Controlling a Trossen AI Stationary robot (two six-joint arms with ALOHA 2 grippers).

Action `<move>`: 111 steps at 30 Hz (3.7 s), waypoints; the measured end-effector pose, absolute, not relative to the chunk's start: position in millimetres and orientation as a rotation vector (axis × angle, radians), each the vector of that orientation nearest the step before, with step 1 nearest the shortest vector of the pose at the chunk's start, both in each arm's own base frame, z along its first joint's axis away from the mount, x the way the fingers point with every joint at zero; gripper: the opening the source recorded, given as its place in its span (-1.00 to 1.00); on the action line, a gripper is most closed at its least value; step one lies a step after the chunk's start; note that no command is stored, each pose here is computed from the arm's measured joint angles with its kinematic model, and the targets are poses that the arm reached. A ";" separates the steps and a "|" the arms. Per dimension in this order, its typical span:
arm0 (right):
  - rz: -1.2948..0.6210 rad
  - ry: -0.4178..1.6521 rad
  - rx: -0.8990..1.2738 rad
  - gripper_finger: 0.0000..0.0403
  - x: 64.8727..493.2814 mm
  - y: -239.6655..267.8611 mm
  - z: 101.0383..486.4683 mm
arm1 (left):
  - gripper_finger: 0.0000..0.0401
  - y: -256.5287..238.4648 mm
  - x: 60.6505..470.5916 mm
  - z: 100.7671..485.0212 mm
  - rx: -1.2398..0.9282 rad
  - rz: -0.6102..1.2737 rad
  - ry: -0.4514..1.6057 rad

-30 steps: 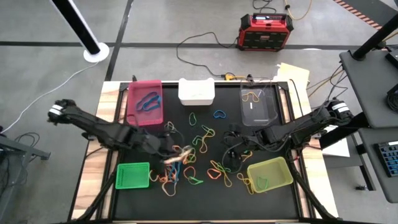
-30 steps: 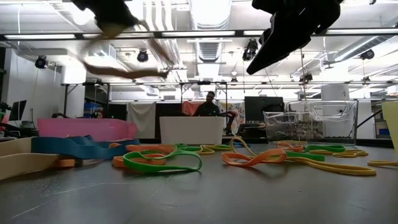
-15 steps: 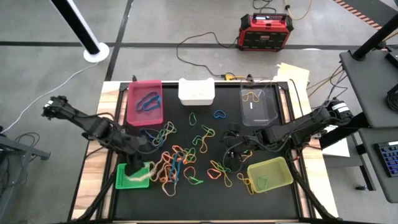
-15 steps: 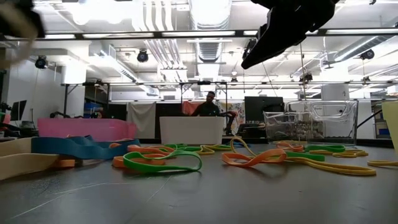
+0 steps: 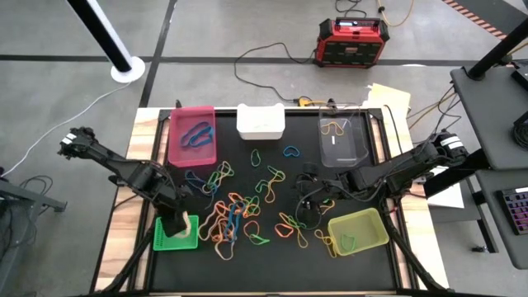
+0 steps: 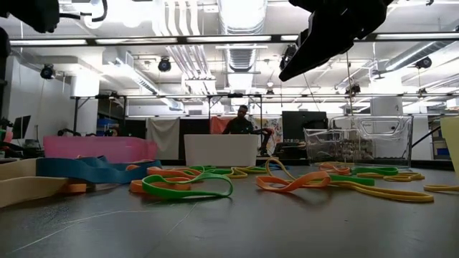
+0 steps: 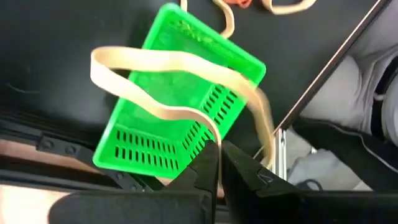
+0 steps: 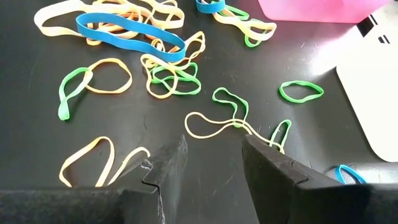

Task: Sort rubber bands into baskets
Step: Put the light yellow rubber band into the green bin, then put the green rubber band into the yellow bin

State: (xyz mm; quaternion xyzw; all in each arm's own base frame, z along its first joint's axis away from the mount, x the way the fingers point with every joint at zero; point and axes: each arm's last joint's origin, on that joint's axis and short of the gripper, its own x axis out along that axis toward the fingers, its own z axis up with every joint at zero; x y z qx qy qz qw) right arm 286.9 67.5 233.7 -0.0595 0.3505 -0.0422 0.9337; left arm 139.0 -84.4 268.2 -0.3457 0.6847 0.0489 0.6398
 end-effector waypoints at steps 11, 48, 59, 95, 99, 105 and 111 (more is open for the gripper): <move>-0.091 0.731 -0.117 -0.25 284.1 66.7 226.3 | -1.00 -92.9 145.6 259.9 -0.816 0.096 1.677; -0.089 0.717 -0.115 -0.25 282.6 66.3 219.3 | -1.00 -117.2 177.8 213.3 -0.787 0.099 1.984; -0.088 0.717 -0.117 -0.25 282.6 66.3 219.3 | -1.00 -113.6 177.9 211.6 -0.694 0.190 1.913; -0.074 0.797 -0.050 -0.25 264.0 62.9 227.9 | -0.41 -111.8 220.7 280.3 -0.146 0.139 1.280; -0.063 0.821 -0.026 -0.25 255.5 61.9 233.0 | -0.43 -108.2 236.5 303.4 0.003 0.058 1.110; -0.050 0.827 -0.057 -0.25 252.1 61.0 235.4 | -0.50 -83.7 257.1 311.5 0.170 -0.013 1.004; -0.067 0.817 -0.115 -0.25 254.7 55.2 235.5 | -0.58 -39.9 262.9 293.9 0.224 0.050 0.997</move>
